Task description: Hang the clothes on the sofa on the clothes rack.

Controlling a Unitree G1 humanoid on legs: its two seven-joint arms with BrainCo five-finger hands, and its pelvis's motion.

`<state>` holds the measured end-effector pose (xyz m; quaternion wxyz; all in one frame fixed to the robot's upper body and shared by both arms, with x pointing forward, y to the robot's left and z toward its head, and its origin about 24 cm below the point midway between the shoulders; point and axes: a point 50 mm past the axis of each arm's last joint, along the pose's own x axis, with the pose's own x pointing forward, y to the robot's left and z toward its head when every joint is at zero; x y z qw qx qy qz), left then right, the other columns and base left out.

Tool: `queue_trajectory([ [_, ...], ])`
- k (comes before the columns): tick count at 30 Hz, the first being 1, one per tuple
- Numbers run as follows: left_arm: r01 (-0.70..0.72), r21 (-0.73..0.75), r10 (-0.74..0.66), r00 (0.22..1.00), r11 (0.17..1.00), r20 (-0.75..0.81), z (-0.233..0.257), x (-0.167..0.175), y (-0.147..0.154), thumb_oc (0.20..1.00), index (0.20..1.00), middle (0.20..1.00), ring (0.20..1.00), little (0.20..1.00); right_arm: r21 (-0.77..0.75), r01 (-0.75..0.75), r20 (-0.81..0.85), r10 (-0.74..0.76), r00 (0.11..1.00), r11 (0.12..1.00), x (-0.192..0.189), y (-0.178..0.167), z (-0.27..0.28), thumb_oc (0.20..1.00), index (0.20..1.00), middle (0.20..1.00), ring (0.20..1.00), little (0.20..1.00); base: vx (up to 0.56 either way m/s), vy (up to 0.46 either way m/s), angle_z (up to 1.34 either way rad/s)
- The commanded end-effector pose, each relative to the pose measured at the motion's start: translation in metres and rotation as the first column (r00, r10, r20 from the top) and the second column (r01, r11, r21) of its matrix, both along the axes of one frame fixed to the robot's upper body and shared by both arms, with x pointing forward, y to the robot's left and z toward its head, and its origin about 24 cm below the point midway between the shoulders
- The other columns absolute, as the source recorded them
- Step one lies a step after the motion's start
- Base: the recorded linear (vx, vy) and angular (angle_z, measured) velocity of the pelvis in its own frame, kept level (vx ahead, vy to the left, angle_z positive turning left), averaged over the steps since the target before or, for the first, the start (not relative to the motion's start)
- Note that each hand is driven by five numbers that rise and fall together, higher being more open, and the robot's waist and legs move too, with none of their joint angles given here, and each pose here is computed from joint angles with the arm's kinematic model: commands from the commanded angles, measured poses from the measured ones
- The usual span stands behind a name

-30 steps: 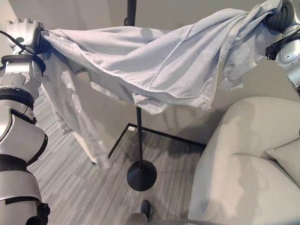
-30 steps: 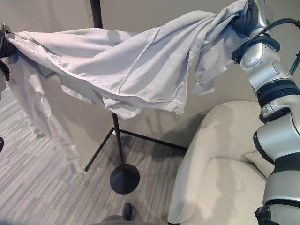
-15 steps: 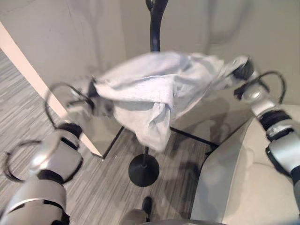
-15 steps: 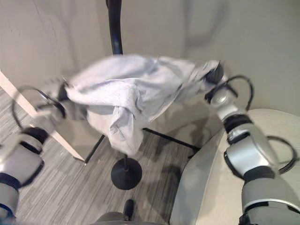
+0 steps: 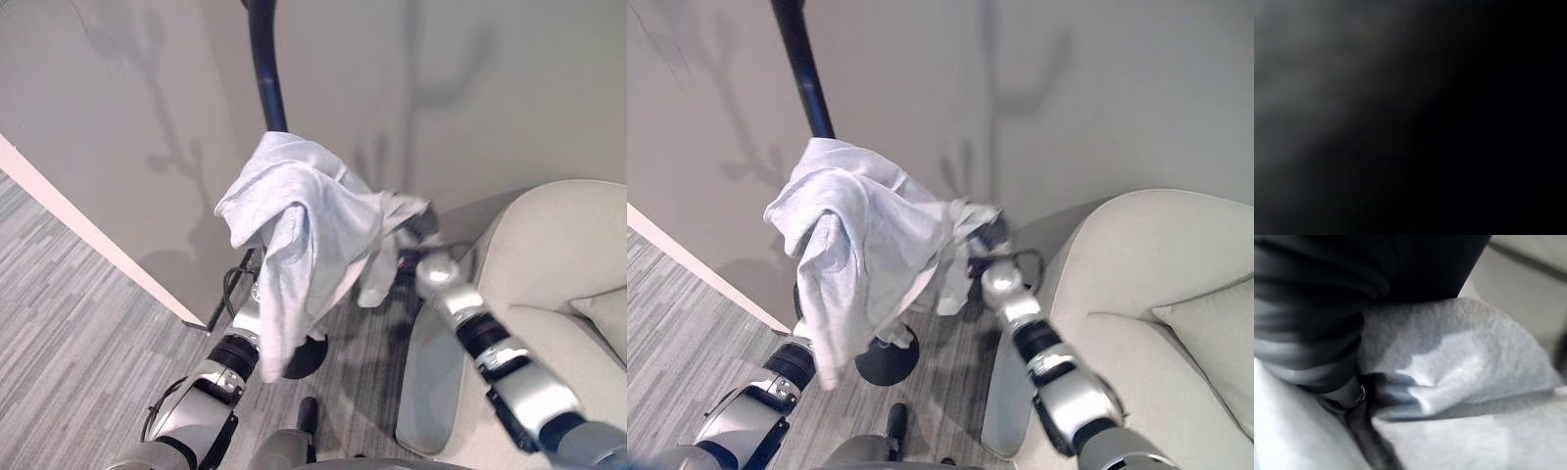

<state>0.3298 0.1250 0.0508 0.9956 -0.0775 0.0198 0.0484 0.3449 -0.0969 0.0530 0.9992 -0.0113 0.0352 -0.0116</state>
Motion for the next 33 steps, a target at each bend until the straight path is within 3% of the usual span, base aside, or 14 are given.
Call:
queue_trajectory([
  [1,0.198,-0.282,-0.199,0.980,0.939,0.026,0.002,-0.003,-0.049,1.000,1.000,1.000,1.000,1.000,0.362,-0.062,-0.004,0.068,0.998,0.930,-0.001,0.018,0.003,0.206,0.206,0.206,0.206,0.206,0.00,0.000,0.00],
  [2,0.228,-0.327,-0.245,0.970,0.917,-0.009,-0.006,-0.009,-0.059,1.000,1.000,1.000,1.000,1.000,0.453,-0.049,-0.057,0.084,0.995,0.890,-0.005,0.026,-0.005,1.000,1.000,1.000,1.000,1.000,0.01,-0.012,0.05],
  [5,0.251,-0.379,-0.315,0.942,0.891,-0.117,-0.031,-0.024,-0.073,1.000,1.000,1.000,1.000,1.000,0.579,-0.022,-0.157,0.137,0.978,0.815,-0.018,0.046,-0.024,1.000,1.000,1.000,1.000,1.000,0.01,-0.016,0.08],
  [9,0.259,-0.352,-0.340,0.920,0.900,-0.193,-0.051,-0.037,-0.070,1.000,1.000,1.000,1.000,1.000,0.587,-0.017,-0.193,0.161,0.968,0.810,-0.026,0.049,-0.033,1.000,1.000,1.000,1.000,1.000,0.00,-0.002,0.01],
  [10,0.291,-0.196,-0.334,0.910,0.936,-0.245,-0.065,-0.046,-0.052,1.000,1.000,1.000,1.000,1.000,0.520,-0.067,-0.163,0.176,0.971,0.851,-0.032,0.039,-0.033,1.000,1.000,1.000,1.000,1.000,0.00,0.000,0.00],
  [14,0.275,-0.107,-0.294,0.918,0.955,-0.267,-0.075,-0.053,-0.022,1.000,1.000,1.000,1.000,1.000,0.461,-0.099,-0.121,0.173,0.977,0.882,-0.037,0.020,-0.033,1.000,1.000,1.000,1.000,1.000,0.01,-0.004,-0.01],
  [16,0.211,0.068,-0.177,0.927,0.975,-0.330,-0.097,-0.076,0.045,1.000,1.000,1.000,1.000,1.000,0.361,-0.118,-0.059,0.149,0.987,0.925,-0.055,-0.030,-0.037,1.000,1.000,1.000,1.000,1.000,0.06,-0.019,-0.04],
  [18,0.211,0.068,-0.177,0.927,0.975,-0.331,-0.097,-0.076,0.045,1.000,1.000,1.000,1.000,1.000,0.361,-0.118,-0.059,0.149,0.987,0.925,-0.055,-0.030,-0.037,1.000,1.000,1.000,1.000,1.000,0.03,-0.009,-0.10],
  [20,0.102,0.141,-0.039,0.920,0.985,-0.390,-0.112,-0.094,0.090,1.000,1.000,1.000,1.000,1.000,0.345,-0.070,-0.051,0.094,0.994,0.936,-0.076,-0.069,-0.046,1.000,1.000,1.000,1.000,1.000,0.05,-0.027,-0.13],
  [21,0.102,0.141,-0.039,0.920,0.985,-0.390,-0.112,-0.095,0.090,1.000,1.000,1.000,1.000,1.000,0.345,-0.070,-0.052,0.094,0.994,0.936,-0.076,-0.069,-0.046,1.000,1.000,1.000,1.000,1.000,0.03,-0.023,-0.04],
  [24,-0.134,0.019,0.125,0.852,0.991,-0.508,-0.142,-0.127,0.120,1.000,1.000,1.000,1.000,1.000,0.510,0.109,-0.123,-0.053,0.991,0.853,-0.103,-0.095,-0.074,1.000,1.000,1.000,1.000,1.000,0.00,-0.005,-0.02],
  [28,-0.180,0.100,0.200,0.718,0.979,-0.667,-0.172,-0.173,0.139,1.000,1.000,1.000,1.000,1.000,0.579,0.375,-0.309,-0.231,0.923,0.724,-0.135,-0.115,-0.118,1.000,1.000,1.000,1.000,1.000,0.01,-0.003,-0.02],
  [32,-0.302,0.115,0.271,0.546,0.946,-0.793,-0.194,-0.220,0.148,1.000,1.000,1.000,1.000,1.000,0.518,0.650,-0.615,-0.287,0.735,0.556,-0.186,-0.115,-0.178,1.000,1.000,1.000,1.000,1.000,0.00,-0.003,0.01],
  [33,-0.309,0.127,0.272,0.487,0.942,-0.830,-0.199,-0.235,0.148,1.000,1.000,1.000,1.000,1.000,0.469,0.726,-0.699,-0.291,0.653,0.503,-0.205,-0.113,-0.193,1.000,1.000,1.000,1.000,1.000,0.00,0.000,0.00],
])
